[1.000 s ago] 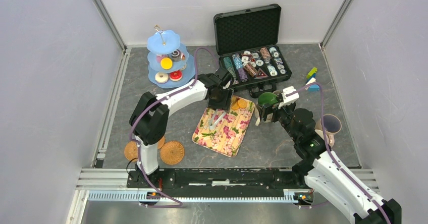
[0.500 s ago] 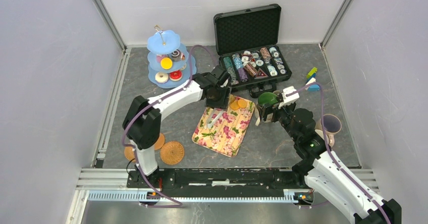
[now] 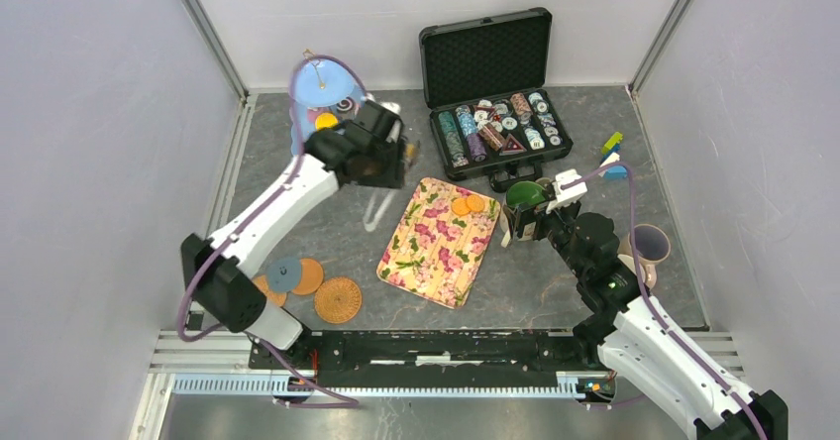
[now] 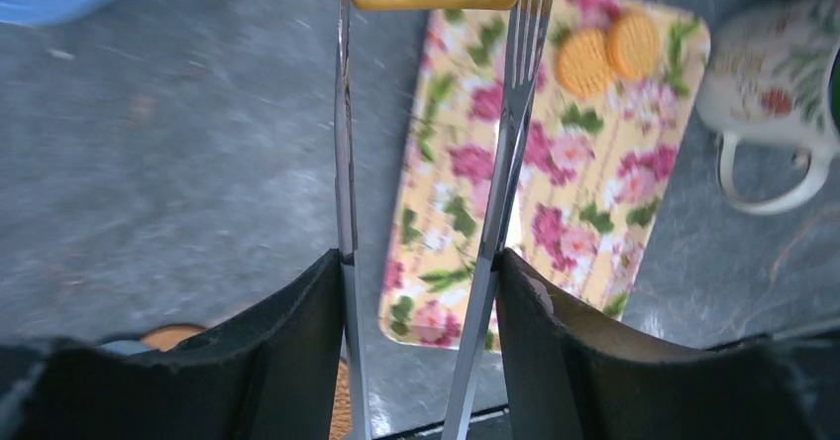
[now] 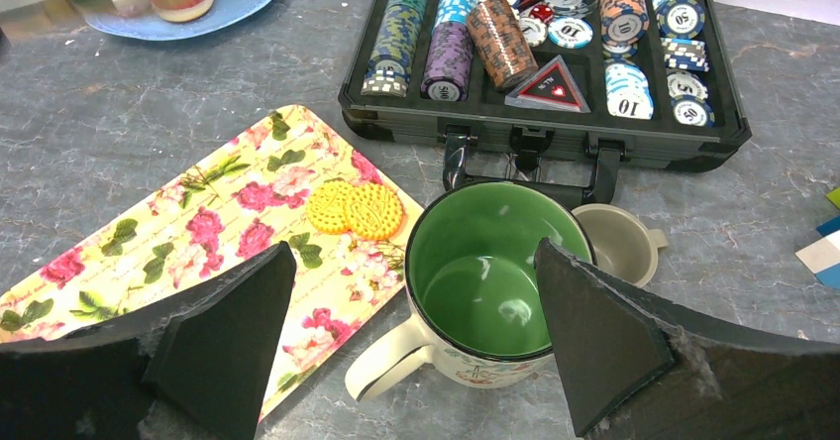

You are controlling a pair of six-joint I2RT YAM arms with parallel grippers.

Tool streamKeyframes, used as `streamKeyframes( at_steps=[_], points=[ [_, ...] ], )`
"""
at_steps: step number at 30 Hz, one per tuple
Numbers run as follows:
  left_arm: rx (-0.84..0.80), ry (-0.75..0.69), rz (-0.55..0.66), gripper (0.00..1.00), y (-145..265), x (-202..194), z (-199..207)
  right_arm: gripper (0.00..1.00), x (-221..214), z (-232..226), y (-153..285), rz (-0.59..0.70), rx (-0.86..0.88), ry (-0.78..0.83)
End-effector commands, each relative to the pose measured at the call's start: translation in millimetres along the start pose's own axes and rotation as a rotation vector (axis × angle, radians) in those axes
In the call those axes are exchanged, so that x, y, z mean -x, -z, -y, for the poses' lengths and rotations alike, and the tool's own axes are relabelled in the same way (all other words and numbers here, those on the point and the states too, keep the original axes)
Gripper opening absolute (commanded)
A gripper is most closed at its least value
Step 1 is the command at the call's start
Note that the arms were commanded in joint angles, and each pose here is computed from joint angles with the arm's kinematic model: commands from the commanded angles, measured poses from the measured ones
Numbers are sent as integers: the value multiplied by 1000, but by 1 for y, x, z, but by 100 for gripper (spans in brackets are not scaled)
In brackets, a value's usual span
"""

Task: Serve the afternoon tea
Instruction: Place the desert on the desert table.

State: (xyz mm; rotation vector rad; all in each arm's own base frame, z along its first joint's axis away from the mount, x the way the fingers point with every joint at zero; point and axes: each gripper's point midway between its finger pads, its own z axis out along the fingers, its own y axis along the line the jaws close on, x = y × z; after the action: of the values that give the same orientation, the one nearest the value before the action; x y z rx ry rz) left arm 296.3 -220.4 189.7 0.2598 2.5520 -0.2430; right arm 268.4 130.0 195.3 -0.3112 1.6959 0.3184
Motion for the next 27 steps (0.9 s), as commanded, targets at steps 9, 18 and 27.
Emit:
streamKeyframes(
  at_steps=[9,18,27],
  points=[
    [203,81,251,23,66,114,-114,98,31,-15,1,9,69,-36],
    [395,37,258,23,63,147,-148,98,22,-11,-2,-45,45,-21],
    [418,31,219,23,36,159,-159,98,19,-6,-10,-70,16,-3]
  ],
)
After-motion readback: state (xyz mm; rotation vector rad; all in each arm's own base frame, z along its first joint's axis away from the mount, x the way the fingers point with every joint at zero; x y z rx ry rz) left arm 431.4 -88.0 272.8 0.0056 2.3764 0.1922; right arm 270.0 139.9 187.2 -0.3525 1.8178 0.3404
